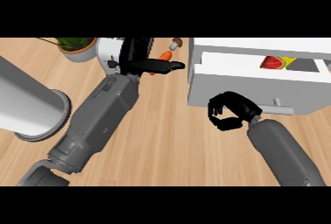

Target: Pick up the cup, place it into the drawer and close the drawer

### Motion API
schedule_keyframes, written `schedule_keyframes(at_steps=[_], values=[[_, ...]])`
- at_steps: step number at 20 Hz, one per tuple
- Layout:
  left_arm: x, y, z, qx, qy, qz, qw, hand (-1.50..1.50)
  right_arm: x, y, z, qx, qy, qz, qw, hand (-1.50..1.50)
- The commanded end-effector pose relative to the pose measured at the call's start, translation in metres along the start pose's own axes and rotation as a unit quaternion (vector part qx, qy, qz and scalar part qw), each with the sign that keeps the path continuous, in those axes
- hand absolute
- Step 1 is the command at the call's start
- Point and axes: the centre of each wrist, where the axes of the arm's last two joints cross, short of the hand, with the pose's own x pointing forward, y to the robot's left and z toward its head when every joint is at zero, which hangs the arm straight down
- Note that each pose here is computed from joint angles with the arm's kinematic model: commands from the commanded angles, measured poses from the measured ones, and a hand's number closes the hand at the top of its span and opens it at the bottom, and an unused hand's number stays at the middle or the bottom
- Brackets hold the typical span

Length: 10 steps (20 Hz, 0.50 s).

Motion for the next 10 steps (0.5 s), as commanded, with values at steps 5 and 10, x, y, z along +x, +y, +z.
schedule_keyframes(at_steps=[5,10], values=[[0.004,0.034,0.013,-0.005,0.002,0.022,0.9997,-1.50,-0.026,-0.063,-0.008,-0.119,-0.009,-0.034,0.992,1.50],[0.001,0.061,0.026,-0.010,0.009,0.012,0.9998,-1.50,-0.030,-0.106,0.000,-0.181,-0.001,-0.031,0.983,1.50]])
